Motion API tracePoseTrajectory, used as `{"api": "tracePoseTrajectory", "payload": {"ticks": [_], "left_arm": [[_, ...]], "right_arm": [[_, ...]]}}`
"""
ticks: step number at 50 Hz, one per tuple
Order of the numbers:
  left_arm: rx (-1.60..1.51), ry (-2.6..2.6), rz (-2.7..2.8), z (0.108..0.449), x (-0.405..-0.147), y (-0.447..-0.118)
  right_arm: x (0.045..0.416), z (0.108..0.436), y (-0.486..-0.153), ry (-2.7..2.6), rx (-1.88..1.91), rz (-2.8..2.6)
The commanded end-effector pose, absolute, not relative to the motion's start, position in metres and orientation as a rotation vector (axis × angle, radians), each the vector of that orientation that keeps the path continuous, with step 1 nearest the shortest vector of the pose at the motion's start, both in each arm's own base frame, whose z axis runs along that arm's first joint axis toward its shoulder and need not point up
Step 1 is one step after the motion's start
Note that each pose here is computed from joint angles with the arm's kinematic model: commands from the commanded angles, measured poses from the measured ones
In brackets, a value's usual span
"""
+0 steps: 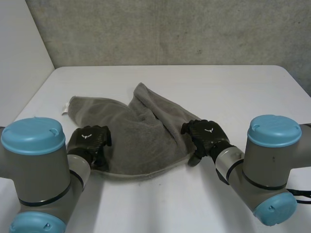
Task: Fold the towel.
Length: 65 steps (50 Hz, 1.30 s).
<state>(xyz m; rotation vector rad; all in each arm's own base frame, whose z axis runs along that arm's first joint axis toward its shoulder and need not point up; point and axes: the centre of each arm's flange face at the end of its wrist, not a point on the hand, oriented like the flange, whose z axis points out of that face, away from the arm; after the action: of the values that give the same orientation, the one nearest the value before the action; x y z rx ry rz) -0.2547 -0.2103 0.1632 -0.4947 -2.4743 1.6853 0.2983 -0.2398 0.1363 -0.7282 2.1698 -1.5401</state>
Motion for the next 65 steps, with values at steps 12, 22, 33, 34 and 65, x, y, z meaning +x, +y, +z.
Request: {"api": "tracePoseTrajectory", "payload": {"ticks": [12,22,33,34,65], "left_arm": [[-0.48,-2.474,1.601,0.16,-0.231,-0.205],[-0.491,-2.436,1.517,0.156,-0.223,-0.209],[-0.512,-2.369,1.404,0.147,-0.218,-0.21],[-0.516,-2.351,1.405,0.147,-0.218,-0.212],[-0.541,-2.232,1.547,0.13,-0.231,-0.236]], "right_arm": [[0.31,0.124,-0.22,2.109,-0.853,-1.544],[0.319,0.109,-0.22,2.071,-0.985,-1.595],[0.323,0.134,-0.232,1.983,-0.943,-1.721],[0.323,0.134,-0.232,1.983,-0.943,-1.722],[0.293,0.213,-0.216,1.962,-0.705,-1.862]]}}
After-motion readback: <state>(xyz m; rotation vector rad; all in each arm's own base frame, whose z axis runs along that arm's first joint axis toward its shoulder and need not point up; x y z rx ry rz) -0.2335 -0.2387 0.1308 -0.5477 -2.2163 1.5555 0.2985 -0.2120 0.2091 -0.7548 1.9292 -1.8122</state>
